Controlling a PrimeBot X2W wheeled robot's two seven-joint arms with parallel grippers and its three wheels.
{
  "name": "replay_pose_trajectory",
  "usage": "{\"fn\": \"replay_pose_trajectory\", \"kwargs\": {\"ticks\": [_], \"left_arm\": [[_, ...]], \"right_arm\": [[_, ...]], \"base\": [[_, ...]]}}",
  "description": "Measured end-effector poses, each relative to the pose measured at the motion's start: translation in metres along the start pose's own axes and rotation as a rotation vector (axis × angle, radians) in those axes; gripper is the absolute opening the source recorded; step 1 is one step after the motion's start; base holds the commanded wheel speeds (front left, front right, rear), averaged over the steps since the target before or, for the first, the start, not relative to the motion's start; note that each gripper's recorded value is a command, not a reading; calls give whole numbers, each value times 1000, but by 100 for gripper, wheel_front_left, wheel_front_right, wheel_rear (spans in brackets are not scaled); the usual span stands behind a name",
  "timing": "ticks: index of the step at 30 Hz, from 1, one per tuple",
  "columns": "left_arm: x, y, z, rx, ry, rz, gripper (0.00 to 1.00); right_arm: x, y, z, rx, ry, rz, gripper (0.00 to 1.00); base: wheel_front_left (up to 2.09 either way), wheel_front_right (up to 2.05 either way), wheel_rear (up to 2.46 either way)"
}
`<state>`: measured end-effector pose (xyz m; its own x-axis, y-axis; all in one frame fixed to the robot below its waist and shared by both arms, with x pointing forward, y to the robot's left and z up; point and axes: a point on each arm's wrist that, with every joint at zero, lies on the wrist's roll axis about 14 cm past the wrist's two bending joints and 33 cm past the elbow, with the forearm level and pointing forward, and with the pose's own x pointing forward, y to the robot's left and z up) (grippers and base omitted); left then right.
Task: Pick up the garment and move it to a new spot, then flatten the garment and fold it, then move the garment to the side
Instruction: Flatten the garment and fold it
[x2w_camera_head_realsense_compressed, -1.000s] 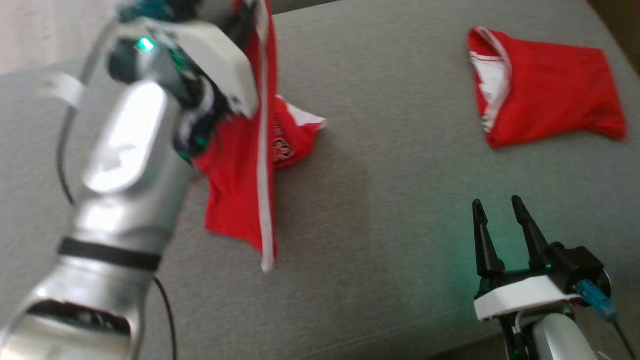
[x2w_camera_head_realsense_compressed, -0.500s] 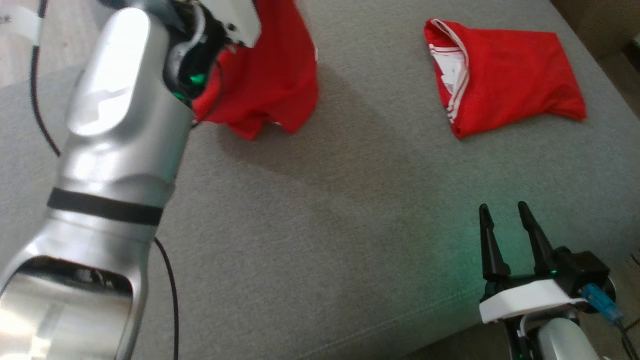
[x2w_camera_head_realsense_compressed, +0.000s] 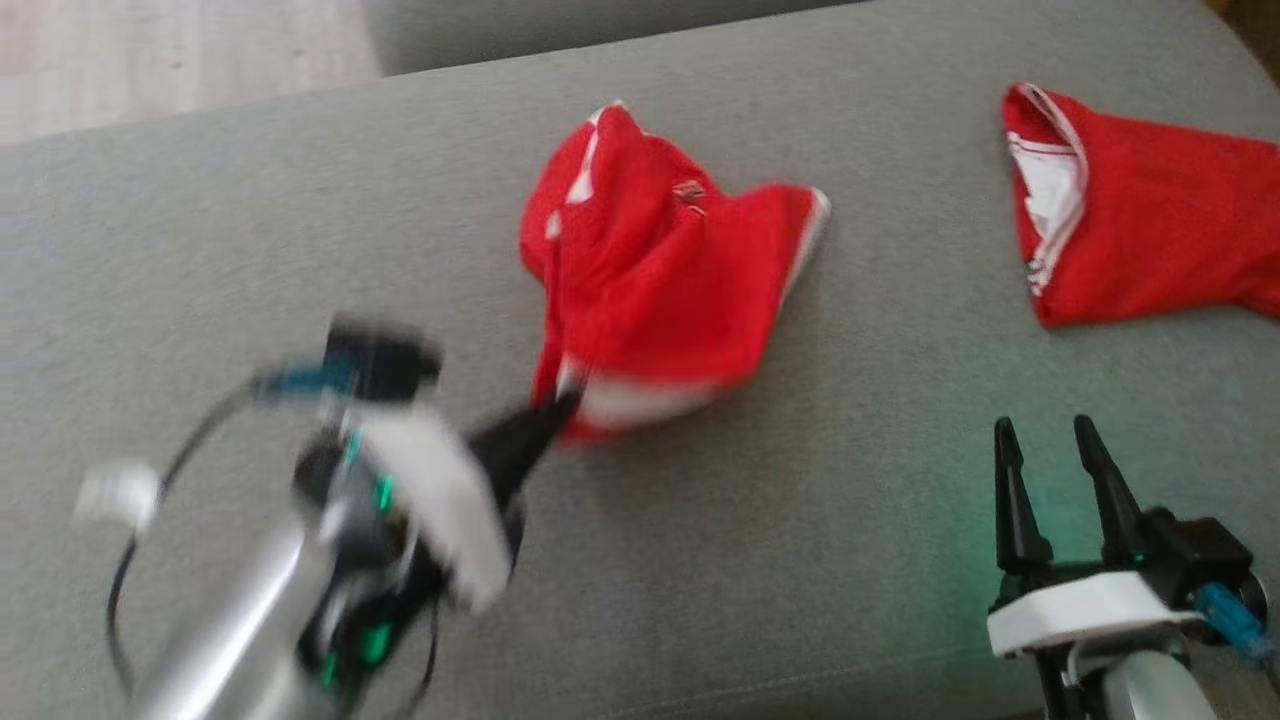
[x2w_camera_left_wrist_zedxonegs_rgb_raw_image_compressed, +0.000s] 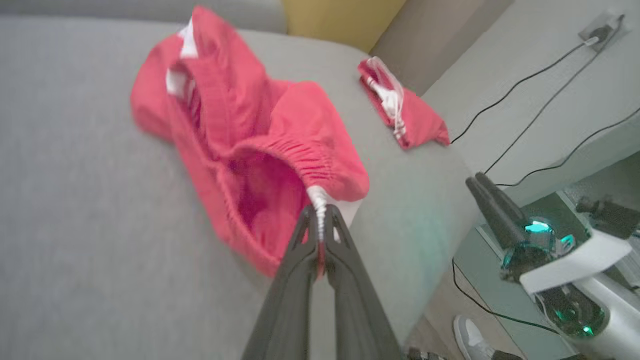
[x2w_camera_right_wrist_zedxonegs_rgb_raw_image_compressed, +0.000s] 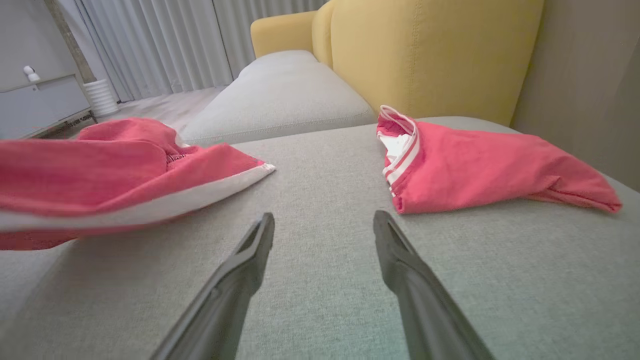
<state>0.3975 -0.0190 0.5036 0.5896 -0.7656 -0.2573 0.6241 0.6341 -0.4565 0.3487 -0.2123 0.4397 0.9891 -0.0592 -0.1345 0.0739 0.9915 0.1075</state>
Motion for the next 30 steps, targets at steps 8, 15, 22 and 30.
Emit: {"fn": "replay_pose_trajectory", "kwargs": {"ticks": [8,15,22,30], "left_arm": [[-93,45,-95,-219,121,303,0],[-126,88,-115,-261,29,534,0],[-133,103,-120,-295,-41,603,100],[-139,110,-108,-312,-120,663,100]], "right_arm": [[7,23,-11,-22,32,78,100],[13,47,-10,-47,29,153,100],[12,47,-11,-54,33,157,100],[4,43,-14,-50,41,143,100]], "base": [[0,0,0],[0,0,0],[0,0,0],[0,0,0]]}}
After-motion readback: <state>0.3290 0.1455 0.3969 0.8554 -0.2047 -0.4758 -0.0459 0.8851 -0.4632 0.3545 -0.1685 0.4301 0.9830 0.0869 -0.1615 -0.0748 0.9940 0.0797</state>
